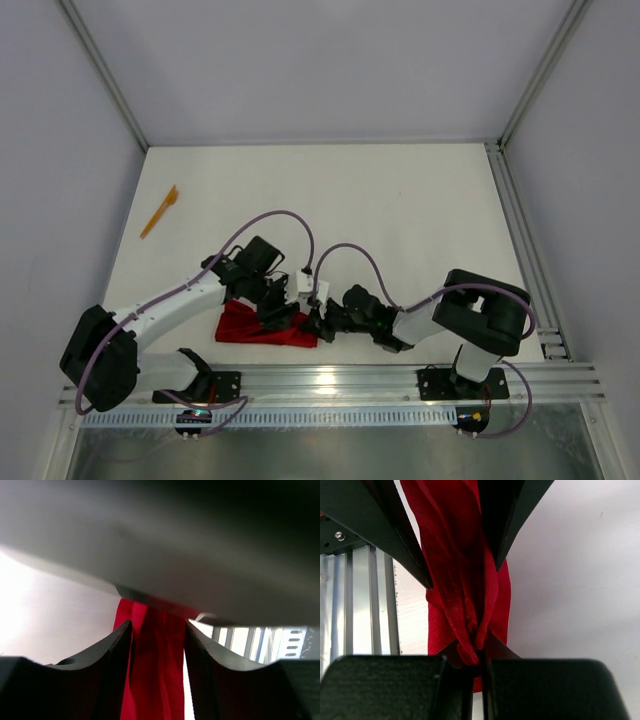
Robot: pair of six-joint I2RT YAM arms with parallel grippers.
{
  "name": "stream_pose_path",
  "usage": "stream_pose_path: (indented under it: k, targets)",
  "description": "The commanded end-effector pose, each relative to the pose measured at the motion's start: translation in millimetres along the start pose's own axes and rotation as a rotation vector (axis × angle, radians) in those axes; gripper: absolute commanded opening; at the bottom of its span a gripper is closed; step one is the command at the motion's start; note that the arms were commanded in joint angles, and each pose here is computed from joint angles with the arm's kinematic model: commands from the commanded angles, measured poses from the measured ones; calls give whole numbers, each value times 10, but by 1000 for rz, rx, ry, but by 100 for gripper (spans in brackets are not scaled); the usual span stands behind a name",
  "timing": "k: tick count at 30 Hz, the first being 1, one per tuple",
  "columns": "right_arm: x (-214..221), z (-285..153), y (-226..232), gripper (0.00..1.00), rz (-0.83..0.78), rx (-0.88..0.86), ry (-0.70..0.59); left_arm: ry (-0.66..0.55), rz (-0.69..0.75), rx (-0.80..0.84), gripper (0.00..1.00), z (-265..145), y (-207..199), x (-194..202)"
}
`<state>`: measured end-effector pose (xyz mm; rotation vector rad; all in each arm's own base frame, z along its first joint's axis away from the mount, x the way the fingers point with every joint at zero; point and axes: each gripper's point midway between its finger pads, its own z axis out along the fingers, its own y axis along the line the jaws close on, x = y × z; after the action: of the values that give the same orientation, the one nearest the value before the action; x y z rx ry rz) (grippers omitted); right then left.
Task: Fold the napkin into a case and place the utensils inside
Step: Smooth out the smaller rectangle-folded napkin.
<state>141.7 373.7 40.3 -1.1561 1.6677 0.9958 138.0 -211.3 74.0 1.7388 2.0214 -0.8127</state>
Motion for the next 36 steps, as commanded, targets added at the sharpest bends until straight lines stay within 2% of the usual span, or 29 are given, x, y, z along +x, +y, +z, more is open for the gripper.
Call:
stream_pose_path:
  k: [1, 7, 13, 16, 18, 20, 24, 28, 31, 36]
  targets:
    - [-272, 53, -108, 3, 161, 33, -82, -40, 62, 68, 48, 17, -131, -124]
    - [-267, 105, -208, 3, 243, 71, -73, -25, 115, -29, 52, 22, 26, -52]
    - [-138, 29, -286, 3, 244, 116, -58, -3, 125, 36, 52, -38, -159, 51]
    - [-131, 41, -268, 3, 235, 104, -57, 13, 135, 84, 50, -98, -284, 95]
    - [-114, 60, -286, 3, 227, 109, -52, 18, 137, 89, 42, -126, -302, 93]
    - [-109, 76, -296, 3, 224, 112, -48, 22, 132, 100, 39, -161, -345, 99]
    - [-37, 56, -310, 3, 172, 128, -25, 9, 121, 116, 43, -265, -424, 69]
    - [48, 42, -301, 3, 57, 135, 18, -6, 42, 80, 48, -388, -376, -1]
    - [67, 53, -279, 3, 65, 125, 25, 43, 11, 7, 51, -537, -289, 49]
    - [4, 198, -260, 3, 156, 120, 44, 196, 1, -129, 52, -884, -239, 369]
